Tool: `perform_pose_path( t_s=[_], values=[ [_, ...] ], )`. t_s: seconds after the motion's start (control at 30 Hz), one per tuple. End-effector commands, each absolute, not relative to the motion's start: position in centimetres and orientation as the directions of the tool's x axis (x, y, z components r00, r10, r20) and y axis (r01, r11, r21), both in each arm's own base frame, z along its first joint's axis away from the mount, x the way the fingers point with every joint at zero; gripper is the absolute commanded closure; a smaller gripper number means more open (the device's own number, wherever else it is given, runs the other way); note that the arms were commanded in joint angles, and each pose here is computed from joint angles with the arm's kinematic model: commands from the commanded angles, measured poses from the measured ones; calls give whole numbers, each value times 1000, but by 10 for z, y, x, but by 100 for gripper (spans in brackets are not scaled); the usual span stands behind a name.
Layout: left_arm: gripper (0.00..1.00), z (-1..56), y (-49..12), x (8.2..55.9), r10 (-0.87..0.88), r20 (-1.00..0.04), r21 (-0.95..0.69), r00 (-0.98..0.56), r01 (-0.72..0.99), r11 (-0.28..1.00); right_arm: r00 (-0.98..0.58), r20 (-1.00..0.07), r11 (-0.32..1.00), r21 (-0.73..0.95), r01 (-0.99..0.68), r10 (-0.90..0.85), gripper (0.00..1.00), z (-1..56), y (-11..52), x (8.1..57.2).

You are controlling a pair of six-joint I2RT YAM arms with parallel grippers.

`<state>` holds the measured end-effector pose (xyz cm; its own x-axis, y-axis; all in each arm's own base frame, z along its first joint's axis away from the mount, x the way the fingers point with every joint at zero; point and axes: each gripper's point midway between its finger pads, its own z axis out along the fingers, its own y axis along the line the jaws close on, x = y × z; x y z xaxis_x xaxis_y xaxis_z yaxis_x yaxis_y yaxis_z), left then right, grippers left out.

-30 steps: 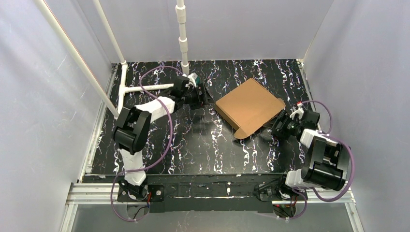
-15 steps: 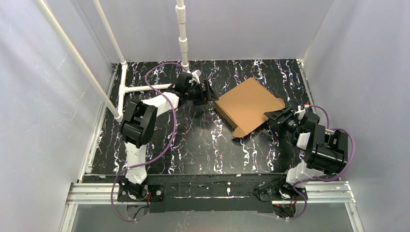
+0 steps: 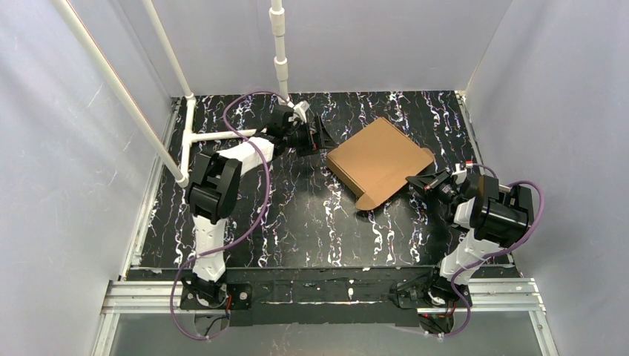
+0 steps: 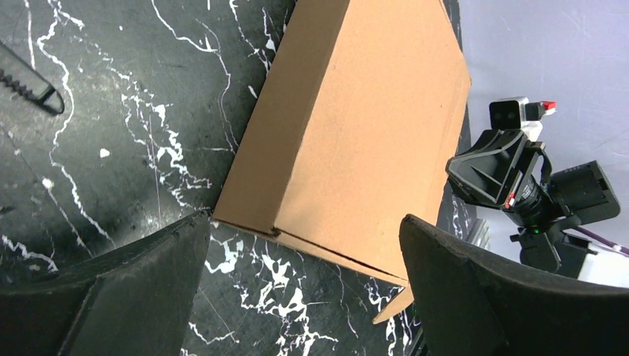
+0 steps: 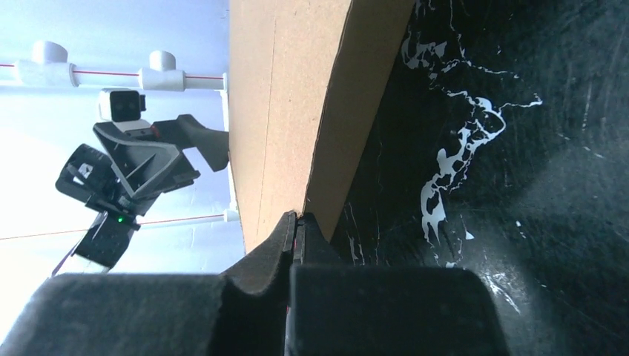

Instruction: Fold the paper box

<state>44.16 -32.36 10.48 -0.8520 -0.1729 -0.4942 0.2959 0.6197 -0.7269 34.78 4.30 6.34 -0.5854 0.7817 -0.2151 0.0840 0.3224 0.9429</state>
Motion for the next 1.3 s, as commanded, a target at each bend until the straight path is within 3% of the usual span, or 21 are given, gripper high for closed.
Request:
perform_pose_path(
  t_s=[0.0,0.23,0.5,1.0,1.27],
  values=[
    [2,113,-332,445,-143,-468,-771,-872,324,549,-543,-286,367,929,44,789,99,67,25,353],
    [2,102,-335,449,-133,-456,-774,-880,318,548,-516,-292,393,914,97,805,99,55,2,346],
    [2,97,-354,442,-100,-443,-785,-891,331,524,-628,-289,503,843,190,722,99,17,-5,333],
    [2,105,-385,429,-42,-452,-801,-891,385,458,-664,-269,500,847,181,697,99,14,-1,331],
    [2,121,-379,428,-185,-374,-874,-909,278,399,-662,-260,483,857,177,703,99,16,0,332]
  ],
)
